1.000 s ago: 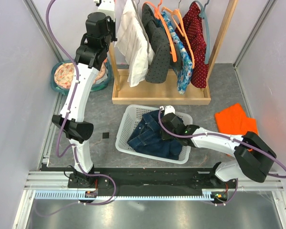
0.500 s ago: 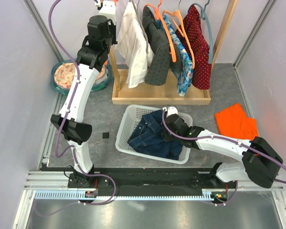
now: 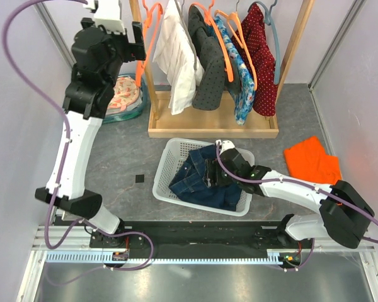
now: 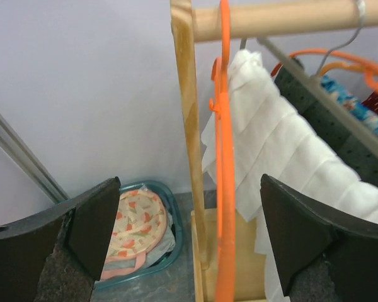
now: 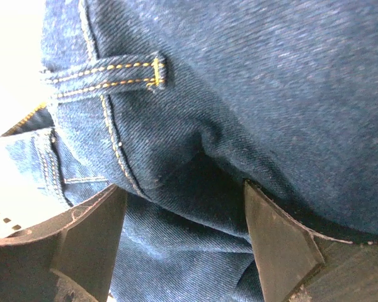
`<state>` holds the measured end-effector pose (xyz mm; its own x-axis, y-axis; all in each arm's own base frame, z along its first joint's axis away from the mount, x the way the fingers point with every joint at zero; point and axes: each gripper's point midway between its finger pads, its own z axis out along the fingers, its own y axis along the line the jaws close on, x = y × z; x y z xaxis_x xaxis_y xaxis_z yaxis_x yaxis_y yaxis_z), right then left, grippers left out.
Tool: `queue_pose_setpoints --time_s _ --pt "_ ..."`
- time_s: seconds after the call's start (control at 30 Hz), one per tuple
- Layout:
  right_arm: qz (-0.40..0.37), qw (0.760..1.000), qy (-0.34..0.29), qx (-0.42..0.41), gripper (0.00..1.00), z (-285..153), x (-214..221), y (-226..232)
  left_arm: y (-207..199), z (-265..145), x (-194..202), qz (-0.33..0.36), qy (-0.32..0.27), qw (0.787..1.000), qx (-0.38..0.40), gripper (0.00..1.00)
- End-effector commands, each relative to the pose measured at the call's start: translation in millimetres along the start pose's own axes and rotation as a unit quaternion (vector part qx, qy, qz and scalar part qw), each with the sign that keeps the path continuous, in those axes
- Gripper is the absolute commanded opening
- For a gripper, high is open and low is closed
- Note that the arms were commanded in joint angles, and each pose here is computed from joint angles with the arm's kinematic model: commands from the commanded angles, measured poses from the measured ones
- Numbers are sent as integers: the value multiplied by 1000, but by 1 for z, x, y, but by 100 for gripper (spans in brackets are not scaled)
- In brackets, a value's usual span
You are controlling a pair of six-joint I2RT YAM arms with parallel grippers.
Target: Remove the skirt from the hanger
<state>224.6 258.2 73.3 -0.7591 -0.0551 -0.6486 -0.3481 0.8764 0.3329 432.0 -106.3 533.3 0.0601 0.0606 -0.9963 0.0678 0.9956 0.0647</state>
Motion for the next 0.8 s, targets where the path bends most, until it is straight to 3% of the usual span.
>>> queue_pose_setpoints --time_s 0.0,0.17,0.23,0.43,0.77 --pt "29 997 7 -64 79 -6 1 22 -17 -28 -40 -40 -49 997 34 98" --pt "40 993 -9 -109 77 -15 -7 38 -63 -34 -54 -43 -62 993 89 100" --pt "42 993 -21 -112 82 -19 -13 40 -92 -32 -56 -35 -65 991 112 100" --pt "50 979 -106 -164 88 -50 -49 59 -136 6 -47 -20 -88 993 76 100" --pt "33 982 -96 -161 86 -59 -34 49 -142 50 -39 -17 -121 992 12 100"
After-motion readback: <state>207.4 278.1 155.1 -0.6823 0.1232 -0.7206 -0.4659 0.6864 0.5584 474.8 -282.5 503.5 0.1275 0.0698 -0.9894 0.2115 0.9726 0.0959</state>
